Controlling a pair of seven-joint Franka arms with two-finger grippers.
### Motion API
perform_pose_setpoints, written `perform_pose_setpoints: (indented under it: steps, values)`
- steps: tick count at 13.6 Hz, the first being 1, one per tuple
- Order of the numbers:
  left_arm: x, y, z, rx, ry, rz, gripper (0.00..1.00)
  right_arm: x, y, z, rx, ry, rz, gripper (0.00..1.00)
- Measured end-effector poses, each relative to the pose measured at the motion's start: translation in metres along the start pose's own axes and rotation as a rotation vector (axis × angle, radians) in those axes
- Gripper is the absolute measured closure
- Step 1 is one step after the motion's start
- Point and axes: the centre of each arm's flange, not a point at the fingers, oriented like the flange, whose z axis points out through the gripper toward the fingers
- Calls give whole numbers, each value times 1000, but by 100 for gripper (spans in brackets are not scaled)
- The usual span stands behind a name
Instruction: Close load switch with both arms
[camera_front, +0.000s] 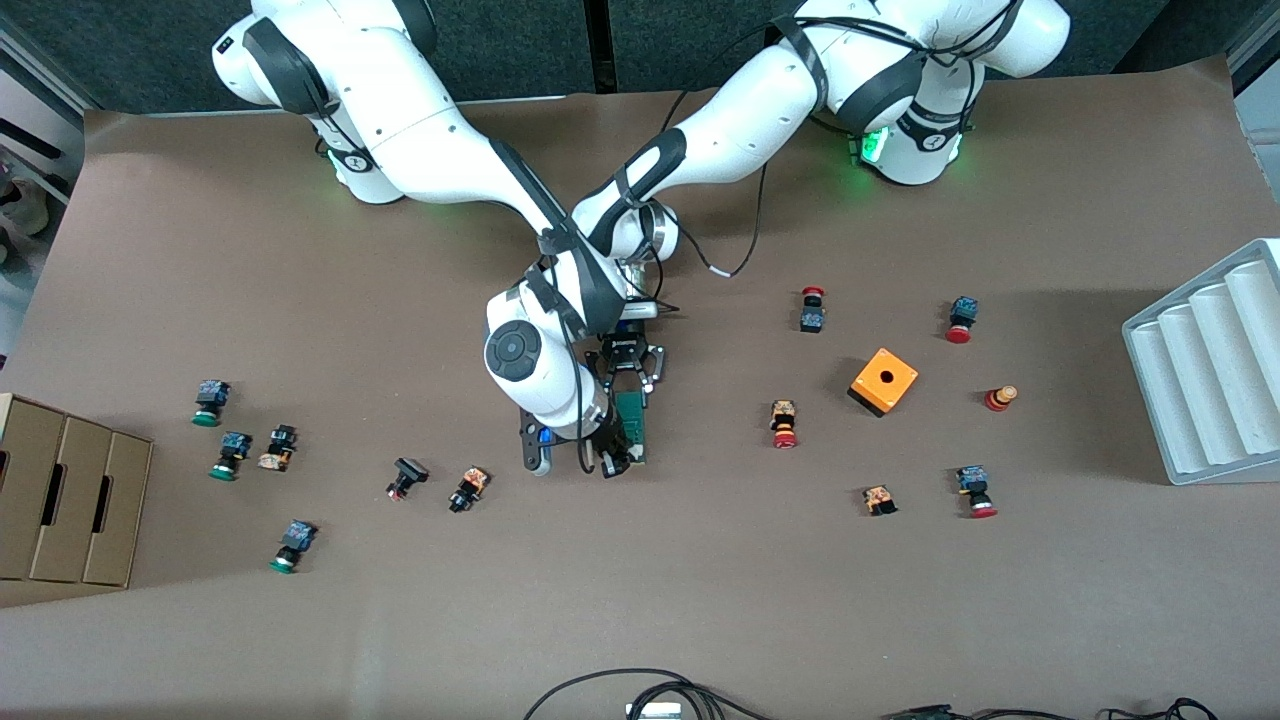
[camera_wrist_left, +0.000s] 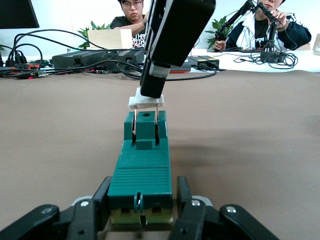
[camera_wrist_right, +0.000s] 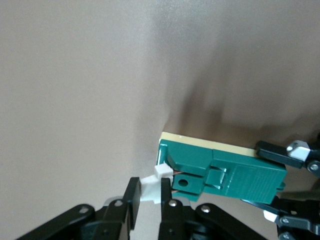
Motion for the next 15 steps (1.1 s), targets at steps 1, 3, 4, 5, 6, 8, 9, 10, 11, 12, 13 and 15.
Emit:
perform_pose_setpoints:
  steps: [1, 3, 4, 5, 6, 8, 9, 10, 11, 12, 13, 15]
  values:
    - [0, 0, 0, 0, 0, 0, 42, 1, 0, 1, 1, 1, 0, 77]
    - [0, 0, 0, 0, 0, 0, 42, 1, -1, 2, 1, 2, 0, 77]
    - [0, 0, 0, 0, 0, 0, 42, 1, -1, 2, 1, 2, 0, 77]
    - [0, 0, 0, 0, 0, 0, 42, 1, -1, 3, 2, 3, 0, 77]
    - [0, 0, 0, 0, 0, 0, 43, 2, -1, 4, 2, 3, 1, 77]
    - [0, 0, 0, 0, 0, 0, 43, 2, -2, 7, 5, 5, 0, 76]
    - [0, 0, 0, 0, 0, 0, 43, 2, -2, 8, 5, 6, -1, 76]
    - [0, 0, 0, 0, 0, 0, 43, 2, -2, 9, 6, 6, -1, 76]
    - [0, 0, 0, 0, 0, 0, 43, 2, -3, 9, 6, 6, -1, 76]
    - [0, 0, 0, 0, 0, 0, 43, 2, -3, 9, 7, 6, -1, 76]
    - [0, 0, 0, 0, 0, 0, 43, 2, -4, 8, 7, 6, -1, 76]
    - [0, 0, 0, 0, 0, 0, 41, 6, -13, -2, 5, 9, 4, 70]
